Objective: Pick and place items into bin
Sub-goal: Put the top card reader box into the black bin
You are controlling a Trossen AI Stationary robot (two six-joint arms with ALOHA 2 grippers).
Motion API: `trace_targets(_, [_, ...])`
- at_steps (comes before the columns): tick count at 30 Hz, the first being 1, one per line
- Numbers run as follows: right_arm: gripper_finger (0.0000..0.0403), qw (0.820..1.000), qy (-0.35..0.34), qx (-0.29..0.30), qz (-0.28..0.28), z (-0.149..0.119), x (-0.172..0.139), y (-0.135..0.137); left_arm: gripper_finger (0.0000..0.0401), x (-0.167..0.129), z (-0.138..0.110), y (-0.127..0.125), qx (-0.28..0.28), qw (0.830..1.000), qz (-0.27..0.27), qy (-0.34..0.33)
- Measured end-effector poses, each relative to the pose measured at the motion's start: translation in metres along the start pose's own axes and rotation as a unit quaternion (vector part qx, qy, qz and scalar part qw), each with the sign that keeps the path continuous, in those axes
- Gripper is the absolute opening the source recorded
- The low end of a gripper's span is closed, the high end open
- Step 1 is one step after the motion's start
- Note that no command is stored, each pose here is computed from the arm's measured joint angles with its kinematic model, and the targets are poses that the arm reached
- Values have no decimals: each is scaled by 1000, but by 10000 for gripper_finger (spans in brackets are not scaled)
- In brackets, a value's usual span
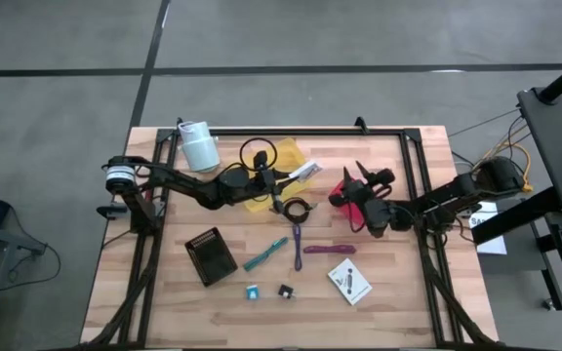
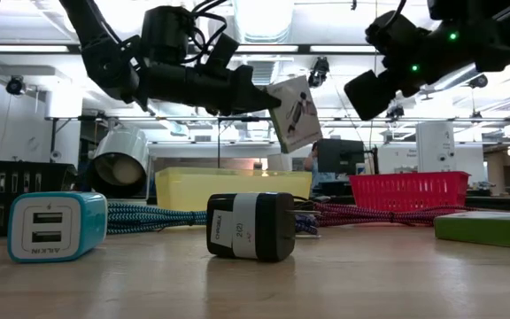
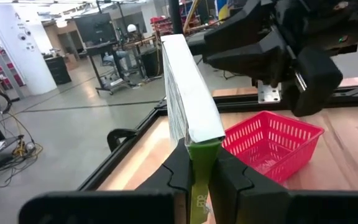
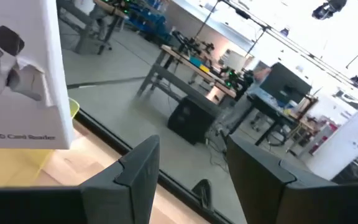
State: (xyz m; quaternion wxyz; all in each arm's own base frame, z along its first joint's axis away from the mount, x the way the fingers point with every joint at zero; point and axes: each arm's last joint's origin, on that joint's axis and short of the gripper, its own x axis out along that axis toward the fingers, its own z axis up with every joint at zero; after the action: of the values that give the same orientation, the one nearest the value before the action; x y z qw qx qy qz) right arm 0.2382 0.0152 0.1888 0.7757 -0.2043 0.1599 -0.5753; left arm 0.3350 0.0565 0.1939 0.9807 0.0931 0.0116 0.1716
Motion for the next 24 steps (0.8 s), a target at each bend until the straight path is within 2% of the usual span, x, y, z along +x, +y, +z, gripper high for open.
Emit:
trace_targets(6, [173, 1000, 1, -25, -1, -3, 0, 0, 13, 0, 1, 0, 0, 1000, -2, 4])
trace_targets(11, [171, 999, 1, -32, -1, -3, 0, -1, 13, 1, 7, 1, -16, 999, -8, 40])
trace_targets(17, [168, 999, 1, -35, -2, -2, 0, -2, 13, -6, 23, 5, -24, 996, -14, 81])
trace_targets(24, [167, 999, 2, -37, -3, -2, 1, -2, 13, -22, 48, 11, -40, 995, -17, 85])
